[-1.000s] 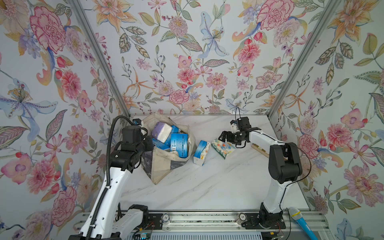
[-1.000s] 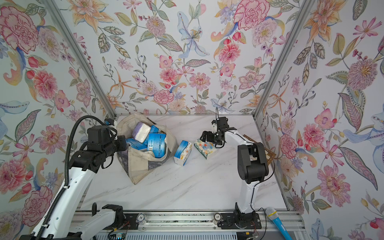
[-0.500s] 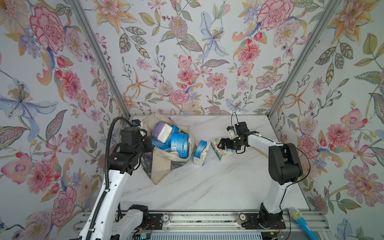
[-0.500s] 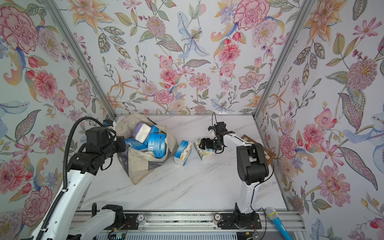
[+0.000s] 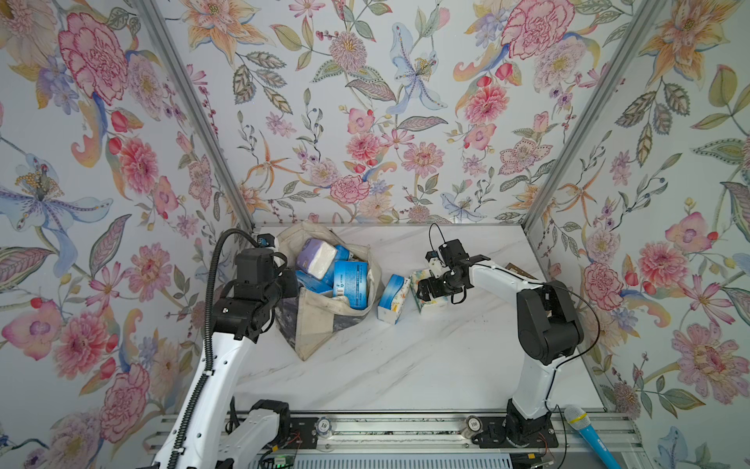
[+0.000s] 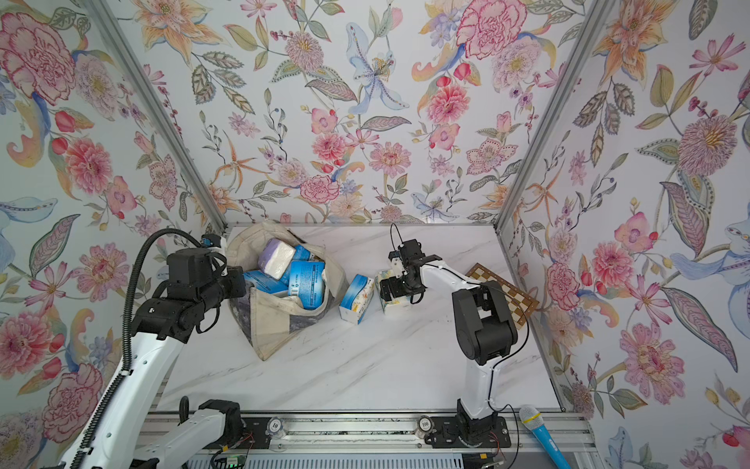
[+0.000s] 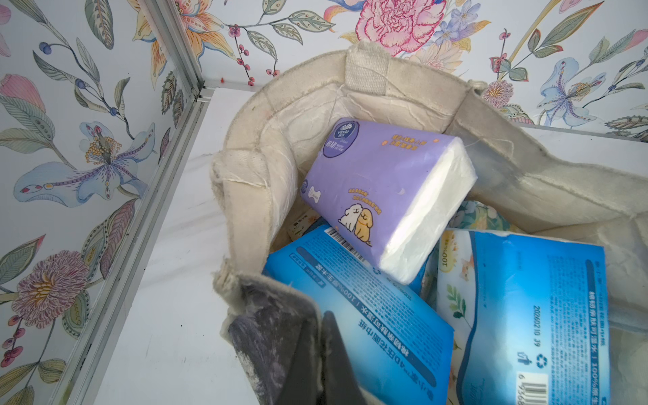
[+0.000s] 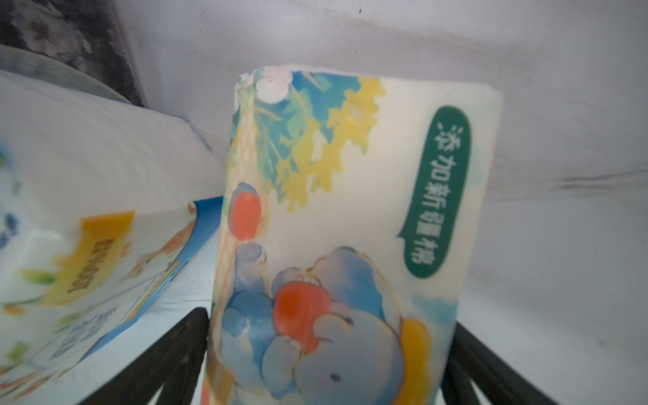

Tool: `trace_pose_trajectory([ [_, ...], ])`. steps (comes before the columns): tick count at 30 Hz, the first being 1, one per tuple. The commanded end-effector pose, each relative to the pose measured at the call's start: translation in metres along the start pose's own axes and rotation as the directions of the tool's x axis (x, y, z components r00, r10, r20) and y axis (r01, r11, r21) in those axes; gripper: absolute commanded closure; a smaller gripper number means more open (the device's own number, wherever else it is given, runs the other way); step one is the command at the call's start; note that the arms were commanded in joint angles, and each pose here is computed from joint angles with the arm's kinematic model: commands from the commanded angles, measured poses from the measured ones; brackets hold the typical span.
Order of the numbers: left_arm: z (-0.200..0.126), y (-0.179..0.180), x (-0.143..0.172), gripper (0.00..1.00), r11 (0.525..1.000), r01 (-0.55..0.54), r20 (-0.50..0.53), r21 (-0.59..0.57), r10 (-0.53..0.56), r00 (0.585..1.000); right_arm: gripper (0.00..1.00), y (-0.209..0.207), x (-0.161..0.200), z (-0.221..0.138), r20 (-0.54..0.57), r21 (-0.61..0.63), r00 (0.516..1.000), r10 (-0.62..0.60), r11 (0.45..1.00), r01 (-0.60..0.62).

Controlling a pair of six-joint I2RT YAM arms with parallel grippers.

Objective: Put tissues into the canvas bag
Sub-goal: Pick up the pack of facial tissues from the center of the board.

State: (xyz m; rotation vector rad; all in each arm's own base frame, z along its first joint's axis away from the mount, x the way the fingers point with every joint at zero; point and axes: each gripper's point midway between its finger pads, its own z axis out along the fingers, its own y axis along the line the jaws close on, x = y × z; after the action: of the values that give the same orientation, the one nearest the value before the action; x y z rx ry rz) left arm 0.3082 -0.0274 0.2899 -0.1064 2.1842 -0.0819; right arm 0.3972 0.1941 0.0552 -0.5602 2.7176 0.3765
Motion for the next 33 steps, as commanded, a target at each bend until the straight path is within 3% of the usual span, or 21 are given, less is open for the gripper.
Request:
trace_pose_trajectory([
  [1,-0.007,-0.007,-0.012,1.0,0.999,-0.02,0.066,0.03,0.018,0.998,0.01,-0.01,0.005,0.005,-0.05,0.079,0.999,-0.015,0.997,0.019],
  [15,-0.006,-0.008,-0.013,1.0,0.999,-0.02,0.067,0.034,0.018,0.998,0.0,-0.002,0.009,0.031,-0.126,0.121,0.991,0.041,0.992,-0.025],
  [19,-0.007,-0.007,-0.012,1.0,0.999,-0.023,0.067,0.029,0.021,0.998,0.04,-0.006,0.005,0.021,-0.106,0.142,0.993,0.055,0.989,-0.04],
  [28,-0.01,-0.008,-0.016,1.0,0.999,-0.021,0.083,0.036,0.018,0.996,0.15,-0.001,-0.05,-0.068,0.124,0.152,0.991,0.04,0.987,-0.058],
  [33,-0.013,-0.007,-0.016,1.0,0.999,-0.021,0.095,0.038,0.017,0.995,0.16,0.043,-0.101,-0.143,0.344,0.061,0.938,-0.038,0.998,0.018],
])
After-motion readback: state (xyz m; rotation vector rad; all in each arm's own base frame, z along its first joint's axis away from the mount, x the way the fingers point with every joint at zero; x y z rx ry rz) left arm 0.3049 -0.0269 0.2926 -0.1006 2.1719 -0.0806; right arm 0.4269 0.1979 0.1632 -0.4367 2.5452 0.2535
